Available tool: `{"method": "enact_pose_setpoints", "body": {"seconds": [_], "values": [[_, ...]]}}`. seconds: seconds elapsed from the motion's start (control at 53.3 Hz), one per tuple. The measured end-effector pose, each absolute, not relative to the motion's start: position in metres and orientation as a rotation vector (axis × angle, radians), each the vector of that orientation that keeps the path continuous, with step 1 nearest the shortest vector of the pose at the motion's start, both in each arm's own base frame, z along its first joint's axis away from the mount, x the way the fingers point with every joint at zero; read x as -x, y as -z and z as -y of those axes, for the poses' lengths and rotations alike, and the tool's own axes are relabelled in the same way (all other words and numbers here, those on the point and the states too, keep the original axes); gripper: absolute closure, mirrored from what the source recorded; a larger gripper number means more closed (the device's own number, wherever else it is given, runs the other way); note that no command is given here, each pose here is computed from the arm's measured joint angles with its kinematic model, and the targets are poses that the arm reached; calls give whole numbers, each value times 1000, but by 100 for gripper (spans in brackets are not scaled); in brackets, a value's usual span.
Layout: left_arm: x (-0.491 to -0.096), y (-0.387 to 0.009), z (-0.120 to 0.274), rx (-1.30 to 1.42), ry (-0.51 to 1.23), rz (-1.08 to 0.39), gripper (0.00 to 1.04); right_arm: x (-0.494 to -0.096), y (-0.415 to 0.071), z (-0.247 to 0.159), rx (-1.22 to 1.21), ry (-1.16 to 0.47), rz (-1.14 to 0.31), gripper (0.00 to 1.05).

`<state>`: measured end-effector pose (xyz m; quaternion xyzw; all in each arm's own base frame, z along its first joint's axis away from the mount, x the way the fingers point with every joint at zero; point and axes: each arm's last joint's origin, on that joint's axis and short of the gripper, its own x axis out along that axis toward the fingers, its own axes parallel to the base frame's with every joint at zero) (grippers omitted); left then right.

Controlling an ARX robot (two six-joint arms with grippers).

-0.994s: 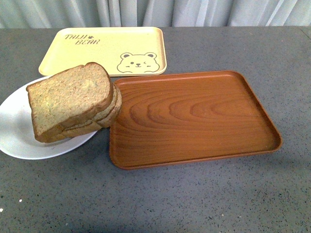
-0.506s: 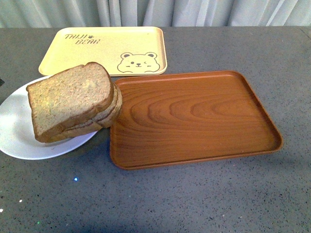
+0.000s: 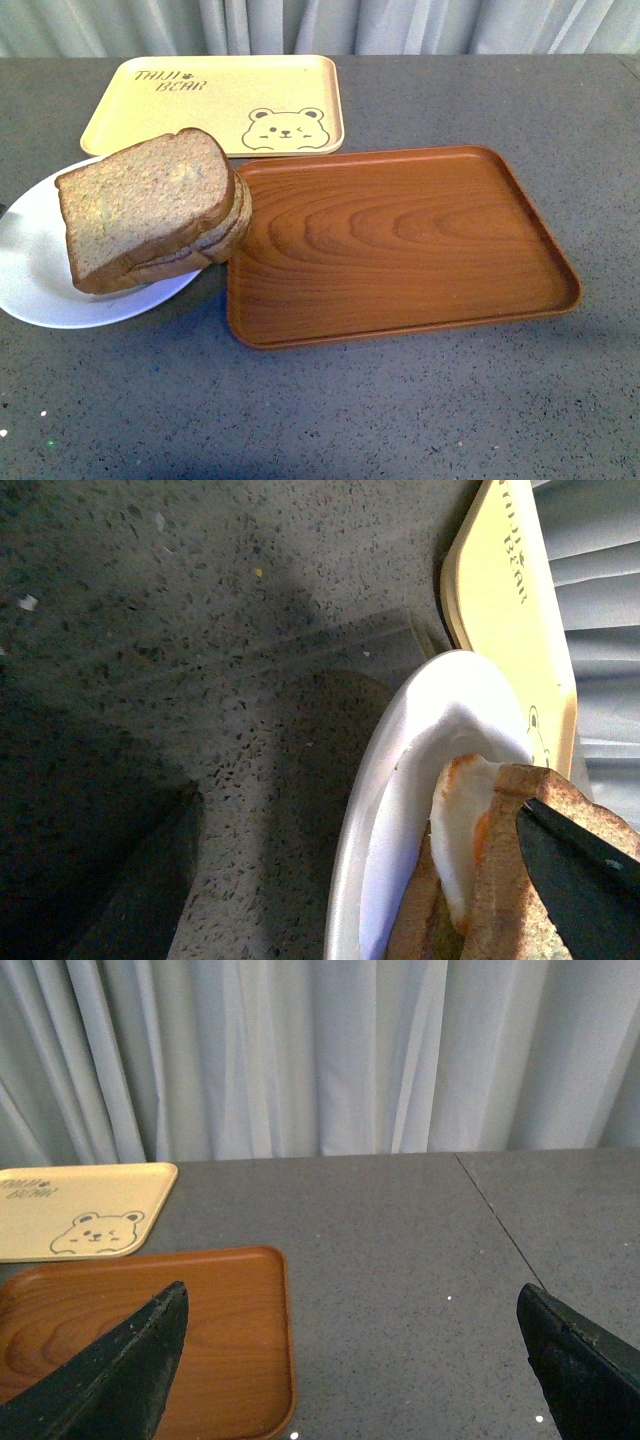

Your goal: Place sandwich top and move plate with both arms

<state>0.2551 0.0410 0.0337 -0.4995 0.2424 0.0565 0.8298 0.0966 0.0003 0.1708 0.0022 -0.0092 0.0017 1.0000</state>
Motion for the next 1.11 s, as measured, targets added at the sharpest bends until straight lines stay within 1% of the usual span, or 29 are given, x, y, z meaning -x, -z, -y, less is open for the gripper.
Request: {"method": "enact_pose_setpoints", "body": {"seconds": [0.413, 0.506, 0.6, 0.694, 0.75, 0.9, 0.957, 0.994, 1.107], "values": [[-255, -23, -23, 1114, -81, -513, 9, -97, -171, 0, -5, -3, 18, 9], [-253, -22, -19, 1113, -68, -520, 12, -97, -171, 0, -4, -4, 18, 9], [-252, -19, -17, 1127, -68, -536, 22, -97, -171, 0, -4, -3, 18, 9], [-251, -18, -14, 1110, -51, -548, 43, -97, -171, 0, -4, -3, 18, 9], [-250, -17, -14, 1107, -50, -550, 51, -97, -171, 0, -5, -3, 18, 9], [-250, -17, -14, 1107, -46, -551, 86, -97, -171, 0, -5, -3, 18, 9], [-250, -17, -14, 1106, -46, -552, 97, -97, -171, 0, -4, -3, 18, 9], [-250, -17, -14, 1106, -45, -552, 102, -97, -171, 0, -5, -3, 18, 9], [-250, -17, -14, 1103, -37, -552, 103, -97, -171, 0, -4, -3, 18, 9]]}}
